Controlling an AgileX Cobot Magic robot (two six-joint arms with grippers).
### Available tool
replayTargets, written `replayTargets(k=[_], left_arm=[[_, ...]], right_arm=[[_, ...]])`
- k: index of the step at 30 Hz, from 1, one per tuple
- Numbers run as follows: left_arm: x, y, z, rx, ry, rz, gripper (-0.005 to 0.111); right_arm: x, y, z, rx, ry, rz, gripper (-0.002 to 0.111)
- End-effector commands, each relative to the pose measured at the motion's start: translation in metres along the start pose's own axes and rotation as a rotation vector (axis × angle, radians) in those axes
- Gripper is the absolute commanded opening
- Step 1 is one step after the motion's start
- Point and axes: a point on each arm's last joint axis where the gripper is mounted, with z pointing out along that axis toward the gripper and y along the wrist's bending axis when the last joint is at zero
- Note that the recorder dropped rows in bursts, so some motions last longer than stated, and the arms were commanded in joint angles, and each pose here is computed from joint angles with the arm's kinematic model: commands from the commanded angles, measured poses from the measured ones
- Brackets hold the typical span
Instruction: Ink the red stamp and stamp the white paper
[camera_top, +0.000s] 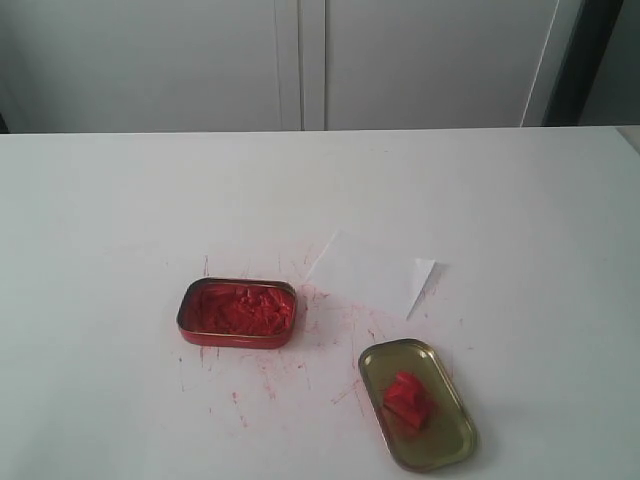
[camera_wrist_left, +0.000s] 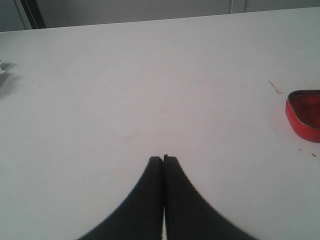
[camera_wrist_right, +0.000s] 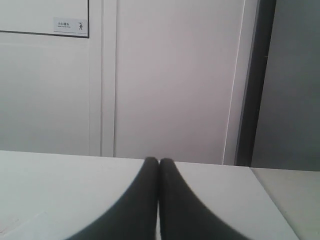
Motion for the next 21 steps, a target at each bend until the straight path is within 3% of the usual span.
replayTargets(k=[1,9,21], left_arm=[[0.000,0.000,0.000,0.001,-0.006,0.001,0.000],[0.000,0.000,0.000,0.001,-0.006,0.001,0.000],[0.000,0.000,0.000,0.001,-0.006,0.001,0.000]], right_arm=[[-0.014,0.000,0.001,-0.002,0.004,-0.011,0.000],[-0.033,-0.001,0.019,-0.002,0.077,-0.011,0.000],[-0.028,-0.001,0.072,-0.010,0.479,-0.062,0.000]])
